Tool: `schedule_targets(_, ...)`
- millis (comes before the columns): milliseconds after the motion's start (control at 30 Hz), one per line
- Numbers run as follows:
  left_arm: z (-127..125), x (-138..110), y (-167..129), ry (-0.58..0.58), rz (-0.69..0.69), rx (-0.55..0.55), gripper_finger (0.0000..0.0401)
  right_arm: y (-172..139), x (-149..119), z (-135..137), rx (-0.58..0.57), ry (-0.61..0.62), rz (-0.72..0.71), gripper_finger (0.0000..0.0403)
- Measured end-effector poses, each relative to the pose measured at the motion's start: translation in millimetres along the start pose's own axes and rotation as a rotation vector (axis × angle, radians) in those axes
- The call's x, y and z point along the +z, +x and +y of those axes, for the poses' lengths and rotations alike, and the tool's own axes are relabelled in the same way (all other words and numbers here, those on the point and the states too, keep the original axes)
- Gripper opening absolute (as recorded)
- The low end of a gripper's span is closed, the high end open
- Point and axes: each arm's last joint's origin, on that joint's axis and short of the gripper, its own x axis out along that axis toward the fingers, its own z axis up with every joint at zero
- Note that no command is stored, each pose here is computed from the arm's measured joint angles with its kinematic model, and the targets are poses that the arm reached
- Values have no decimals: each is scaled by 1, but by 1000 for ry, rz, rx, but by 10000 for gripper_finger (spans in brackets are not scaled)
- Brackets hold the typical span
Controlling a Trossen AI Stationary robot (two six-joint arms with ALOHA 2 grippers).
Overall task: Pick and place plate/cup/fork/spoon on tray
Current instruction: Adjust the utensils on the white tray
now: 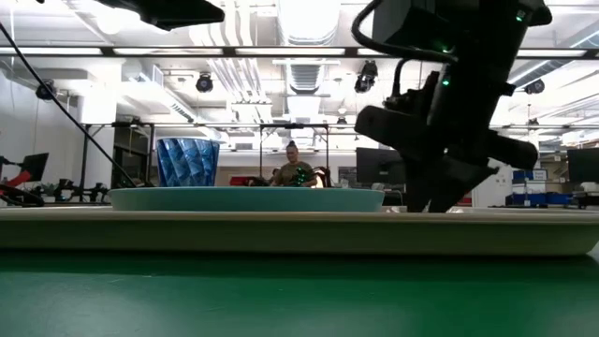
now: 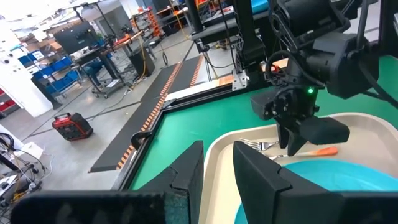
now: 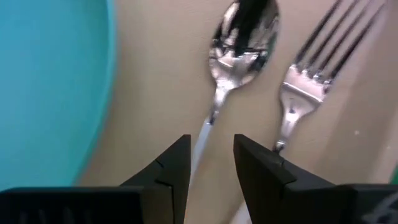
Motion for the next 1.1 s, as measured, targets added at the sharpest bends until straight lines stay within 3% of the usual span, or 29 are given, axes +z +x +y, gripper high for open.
schedule_targets(1100,0,0,0,-2,1,0,73,5,-4,-1,21,23,-38,114)
